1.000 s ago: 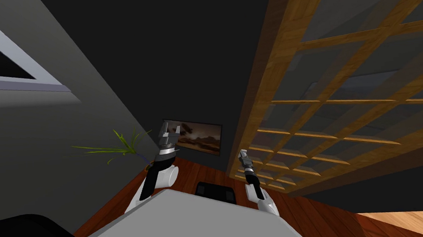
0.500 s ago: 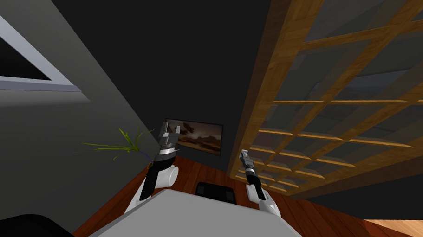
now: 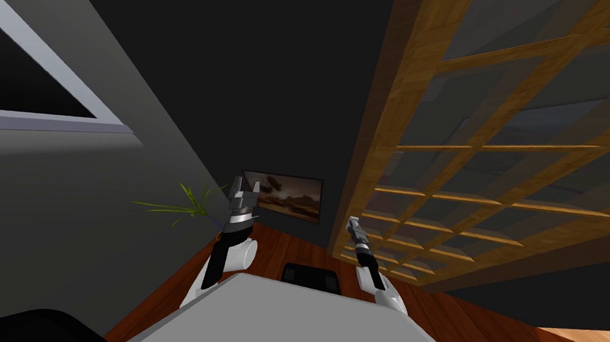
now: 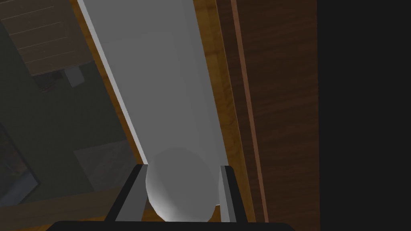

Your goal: Pull the door open

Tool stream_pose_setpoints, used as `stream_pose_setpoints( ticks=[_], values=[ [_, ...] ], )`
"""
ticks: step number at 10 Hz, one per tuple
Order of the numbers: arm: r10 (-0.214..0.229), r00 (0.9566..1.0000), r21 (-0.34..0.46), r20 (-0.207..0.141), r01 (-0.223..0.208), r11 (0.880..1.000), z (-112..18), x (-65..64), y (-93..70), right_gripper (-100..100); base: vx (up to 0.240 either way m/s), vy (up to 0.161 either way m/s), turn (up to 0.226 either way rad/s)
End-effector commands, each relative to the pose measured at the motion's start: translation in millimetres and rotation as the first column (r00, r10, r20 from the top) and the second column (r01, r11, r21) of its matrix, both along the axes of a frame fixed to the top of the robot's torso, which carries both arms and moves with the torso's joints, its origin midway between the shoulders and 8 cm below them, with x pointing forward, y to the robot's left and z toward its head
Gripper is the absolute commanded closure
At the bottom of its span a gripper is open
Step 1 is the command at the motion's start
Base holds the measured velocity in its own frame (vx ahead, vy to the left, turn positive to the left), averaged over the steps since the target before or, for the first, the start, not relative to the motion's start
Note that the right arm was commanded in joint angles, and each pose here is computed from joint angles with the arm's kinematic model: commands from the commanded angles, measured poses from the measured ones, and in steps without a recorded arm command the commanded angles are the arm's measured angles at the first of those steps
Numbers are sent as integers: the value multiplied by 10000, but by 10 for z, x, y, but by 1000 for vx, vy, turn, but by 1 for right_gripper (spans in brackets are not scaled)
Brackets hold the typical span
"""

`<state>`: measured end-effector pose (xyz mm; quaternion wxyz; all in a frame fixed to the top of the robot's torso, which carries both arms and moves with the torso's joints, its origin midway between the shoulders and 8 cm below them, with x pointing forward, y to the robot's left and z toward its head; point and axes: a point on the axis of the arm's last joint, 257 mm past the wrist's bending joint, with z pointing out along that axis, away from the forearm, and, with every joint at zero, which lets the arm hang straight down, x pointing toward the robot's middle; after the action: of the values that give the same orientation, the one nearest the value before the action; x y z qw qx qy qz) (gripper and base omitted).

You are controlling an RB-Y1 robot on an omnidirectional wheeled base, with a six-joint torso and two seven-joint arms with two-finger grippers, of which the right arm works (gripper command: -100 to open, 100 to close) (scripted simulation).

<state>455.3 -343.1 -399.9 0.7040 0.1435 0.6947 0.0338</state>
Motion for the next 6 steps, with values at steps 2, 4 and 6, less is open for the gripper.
stream_pose_setpoints(
  ticks=[2,4,6],
  values=[
    [-38,9999,818,122,28,9966,-10,-5,5,100,-17,0,57],
    [-86,9998,1208,187,62,9927,-9,-10,-15,100,-20,-4,44],
    [-197,9993,1882,305,136,9820,-7,-22,-60,100,-18,-1,59]
  ],
)
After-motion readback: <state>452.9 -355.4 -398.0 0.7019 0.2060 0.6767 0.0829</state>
